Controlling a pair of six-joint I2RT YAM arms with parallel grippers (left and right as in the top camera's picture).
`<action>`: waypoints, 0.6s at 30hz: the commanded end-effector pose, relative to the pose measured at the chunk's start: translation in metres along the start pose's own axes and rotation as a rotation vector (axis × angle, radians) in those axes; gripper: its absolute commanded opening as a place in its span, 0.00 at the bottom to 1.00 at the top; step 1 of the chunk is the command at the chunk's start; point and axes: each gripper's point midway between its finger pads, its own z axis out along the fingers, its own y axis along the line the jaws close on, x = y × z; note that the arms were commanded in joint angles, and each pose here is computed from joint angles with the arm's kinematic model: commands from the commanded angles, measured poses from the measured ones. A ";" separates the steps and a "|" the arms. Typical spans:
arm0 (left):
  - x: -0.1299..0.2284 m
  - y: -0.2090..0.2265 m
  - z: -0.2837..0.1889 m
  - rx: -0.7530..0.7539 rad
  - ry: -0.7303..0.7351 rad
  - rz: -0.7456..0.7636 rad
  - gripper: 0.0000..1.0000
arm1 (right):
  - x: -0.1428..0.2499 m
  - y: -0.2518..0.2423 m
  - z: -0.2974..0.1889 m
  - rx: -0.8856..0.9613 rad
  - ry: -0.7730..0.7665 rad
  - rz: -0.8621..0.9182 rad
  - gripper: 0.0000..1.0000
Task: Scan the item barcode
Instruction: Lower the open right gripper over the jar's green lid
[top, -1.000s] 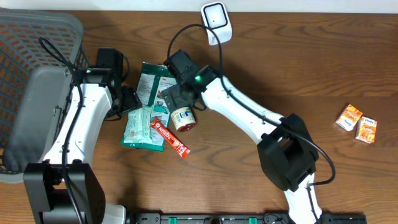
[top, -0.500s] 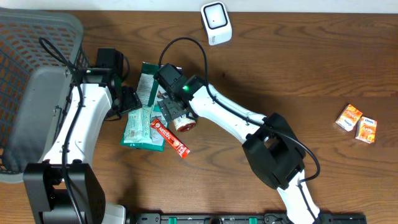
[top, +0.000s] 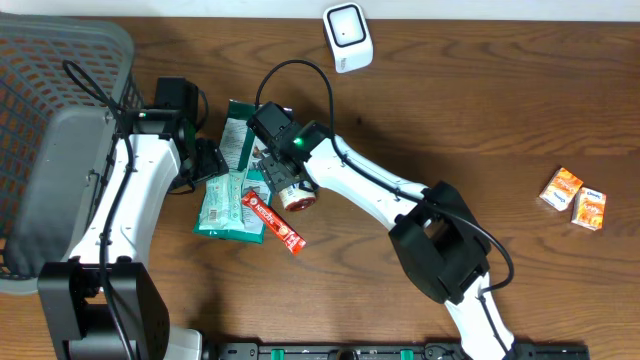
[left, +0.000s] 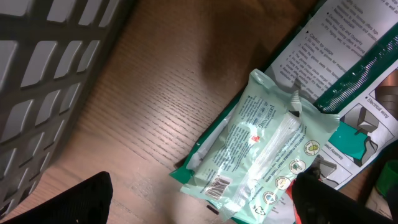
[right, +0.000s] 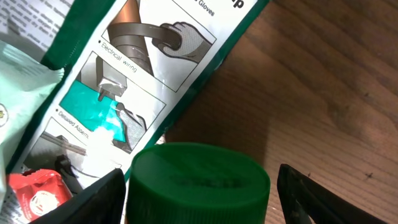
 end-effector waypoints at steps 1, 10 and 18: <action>-0.006 0.002 -0.009 0.005 -0.030 -0.007 0.93 | 0.010 0.003 0.015 0.019 0.028 -0.021 0.63; -0.006 0.002 -0.009 0.005 -0.030 -0.007 0.93 | -0.013 -0.002 -0.032 0.002 -0.056 -0.015 0.47; -0.006 0.002 -0.009 0.005 -0.030 -0.007 0.93 | -0.015 -0.025 -0.079 0.094 -0.097 -0.006 0.73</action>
